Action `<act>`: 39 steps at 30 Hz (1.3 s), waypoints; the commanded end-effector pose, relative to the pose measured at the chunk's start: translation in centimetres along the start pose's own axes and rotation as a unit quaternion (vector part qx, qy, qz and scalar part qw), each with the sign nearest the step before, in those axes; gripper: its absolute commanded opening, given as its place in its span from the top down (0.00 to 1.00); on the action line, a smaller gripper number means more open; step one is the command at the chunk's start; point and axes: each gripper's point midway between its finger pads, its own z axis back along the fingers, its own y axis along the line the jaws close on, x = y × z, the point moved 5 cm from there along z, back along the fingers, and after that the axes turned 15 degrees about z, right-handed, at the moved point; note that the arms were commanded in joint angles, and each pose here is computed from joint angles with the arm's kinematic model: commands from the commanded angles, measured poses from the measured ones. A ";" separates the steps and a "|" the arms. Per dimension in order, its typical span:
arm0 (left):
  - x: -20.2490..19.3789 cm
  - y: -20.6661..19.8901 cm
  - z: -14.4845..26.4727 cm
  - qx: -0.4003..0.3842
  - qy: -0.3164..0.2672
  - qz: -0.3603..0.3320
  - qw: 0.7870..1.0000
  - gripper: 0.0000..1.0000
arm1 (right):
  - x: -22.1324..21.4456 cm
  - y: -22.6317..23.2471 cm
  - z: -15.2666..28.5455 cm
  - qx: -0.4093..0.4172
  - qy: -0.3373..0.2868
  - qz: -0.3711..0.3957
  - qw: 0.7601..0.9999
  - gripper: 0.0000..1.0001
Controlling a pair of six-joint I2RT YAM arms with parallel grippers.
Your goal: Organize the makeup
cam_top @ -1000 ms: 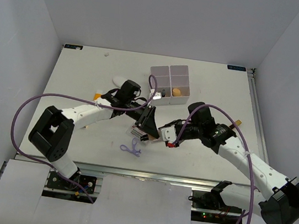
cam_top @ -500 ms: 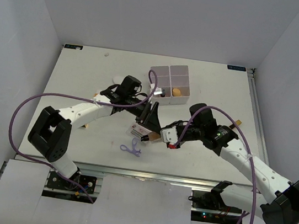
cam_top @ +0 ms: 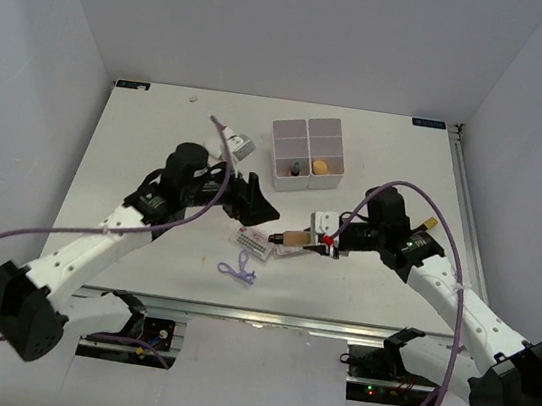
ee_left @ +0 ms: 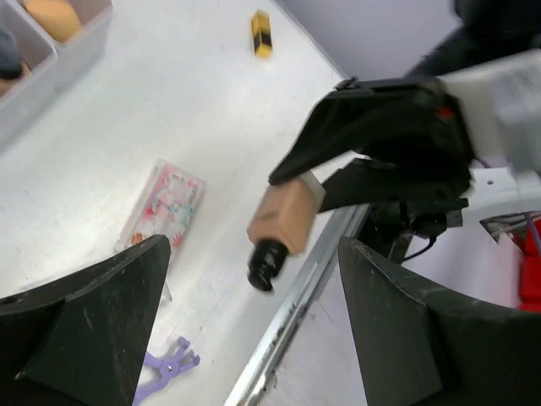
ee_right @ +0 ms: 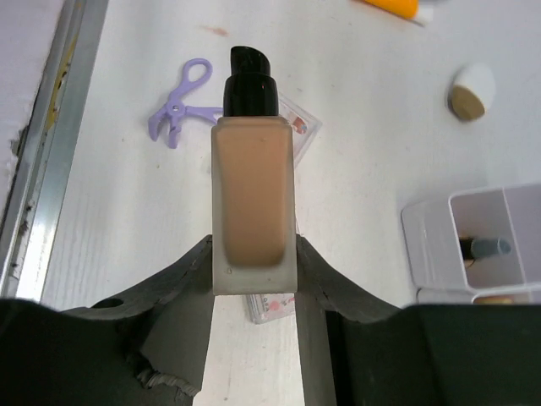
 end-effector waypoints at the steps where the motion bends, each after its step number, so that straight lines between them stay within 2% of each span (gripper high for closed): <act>1: 2.4 -2.0 2.0 -0.053 -0.144 -0.094 0.984 0.09 | 1.7 -1.6 0.5 -0.002 -0.100 -0.115 0.988 0.92; 5: 2.5 -1.5 1.4 -0.047 -0.152 -0.070 0.985 0.09 | 2.3 -3.0 0.1 -0.008 -0.121 -0.176 0.977 0.92; 9: 3.0 0.2 0.5 0.004 -0.173 0.005 0.985 0.07 | 2.5 -5.3 0.3 -0.068 -0.107 -0.203 0.971 0.92; 13: 3.0 1.6 -1.0 0.044 -0.156 0.073 0.984 0.05 | 1.7 -6.8 1.1 -0.154 -0.058 -0.173 0.971 0.92; 16: 3.1 1.7 -2.1 0.044 -0.143 0.111 0.983 0.05 | 2.4 -7.3 1.9 -0.198 -0.055 -0.141 0.969 0.92; 30: 3.9 0.7 -4.5 0.002 -0.107 0.160 0.981 0.04 | 2.6 -8.1 1.3 -0.249 -0.030 -0.119 0.961 0.92; 39: 3.3 0.9 -5.5 -0.005 -0.083 0.198 0.977 0.10 | 2.6 -8.4 1.0 -0.261 -0.033 -0.118 0.958 0.92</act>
